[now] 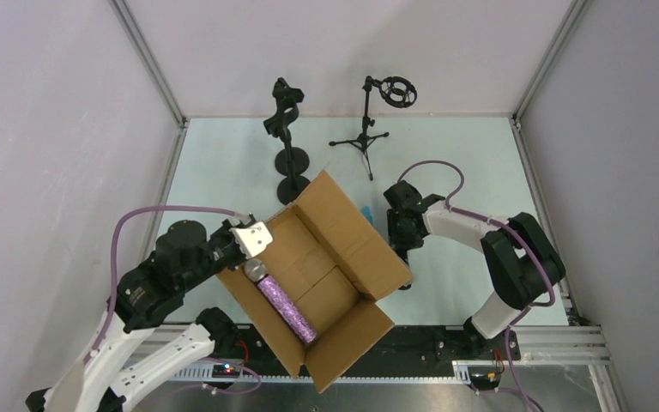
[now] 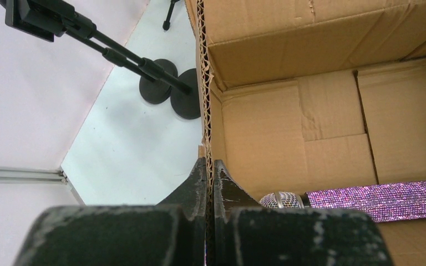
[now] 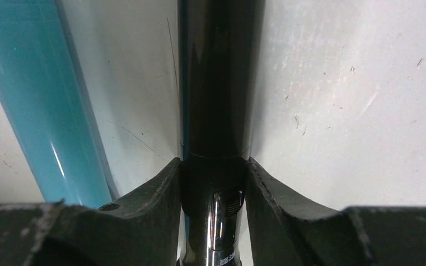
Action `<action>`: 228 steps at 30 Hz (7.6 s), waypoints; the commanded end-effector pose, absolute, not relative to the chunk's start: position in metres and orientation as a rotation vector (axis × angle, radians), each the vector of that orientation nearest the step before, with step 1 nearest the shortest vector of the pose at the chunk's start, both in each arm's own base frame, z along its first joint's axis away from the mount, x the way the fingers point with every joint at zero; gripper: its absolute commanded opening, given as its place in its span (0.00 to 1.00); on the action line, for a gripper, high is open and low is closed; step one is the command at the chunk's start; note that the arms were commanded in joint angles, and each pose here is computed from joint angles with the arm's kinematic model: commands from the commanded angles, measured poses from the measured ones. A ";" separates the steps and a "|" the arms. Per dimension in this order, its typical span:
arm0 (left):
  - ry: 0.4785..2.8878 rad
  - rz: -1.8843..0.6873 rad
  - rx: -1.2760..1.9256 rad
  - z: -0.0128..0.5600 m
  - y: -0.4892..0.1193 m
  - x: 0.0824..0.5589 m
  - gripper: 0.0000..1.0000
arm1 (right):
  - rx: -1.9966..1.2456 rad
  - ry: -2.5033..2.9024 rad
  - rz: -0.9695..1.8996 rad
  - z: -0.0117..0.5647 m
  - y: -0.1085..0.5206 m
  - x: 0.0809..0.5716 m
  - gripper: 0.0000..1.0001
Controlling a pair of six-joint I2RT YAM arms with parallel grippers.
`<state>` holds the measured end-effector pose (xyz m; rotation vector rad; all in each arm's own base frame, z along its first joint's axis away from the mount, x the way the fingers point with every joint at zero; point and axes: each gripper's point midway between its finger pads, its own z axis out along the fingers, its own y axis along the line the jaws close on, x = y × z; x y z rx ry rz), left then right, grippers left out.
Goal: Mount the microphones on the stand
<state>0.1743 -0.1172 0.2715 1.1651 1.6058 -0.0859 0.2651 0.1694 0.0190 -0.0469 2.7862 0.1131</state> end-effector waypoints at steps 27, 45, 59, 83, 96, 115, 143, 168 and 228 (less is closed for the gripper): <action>1.542 -0.187 1.195 0.281 -0.129 0.160 0.00 | -0.253 1.868 0.707 0.379 0.245 0.195 0.66; 1.536 -0.179 1.175 0.290 -0.127 0.161 0.00 | -0.844 2.074 0.713 0.224 0.445 0.116 0.65; 1.568 -0.216 1.104 0.302 -0.129 0.163 0.00 | -0.957 2.192 0.676 0.125 0.478 0.093 0.68; 1.624 -0.185 1.120 0.274 -0.125 0.165 0.00 | -0.832 2.067 0.614 0.202 0.432 0.114 0.00; 1.750 0.104 1.047 0.249 -0.086 0.191 0.00 | -0.341 1.989 0.653 0.340 0.243 0.153 0.00; 1.954 0.617 0.845 0.222 0.025 0.241 0.00 | 0.088 2.483 0.069 0.125 0.097 0.271 0.05; 2.019 0.677 0.358 0.238 0.140 0.337 0.00 | 0.136 2.481 0.022 0.105 0.115 0.293 0.84; 1.730 0.500 0.453 0.357 0.071 0.287 1.00 | -1.054 1.941 0.788 0.155 0.459 0.172 0.73; 2.395 0.611 0.603 0.105 0.139 0.387 1.00 | -0.297 1.892 0.431 0.201 0.375 0.314 0.75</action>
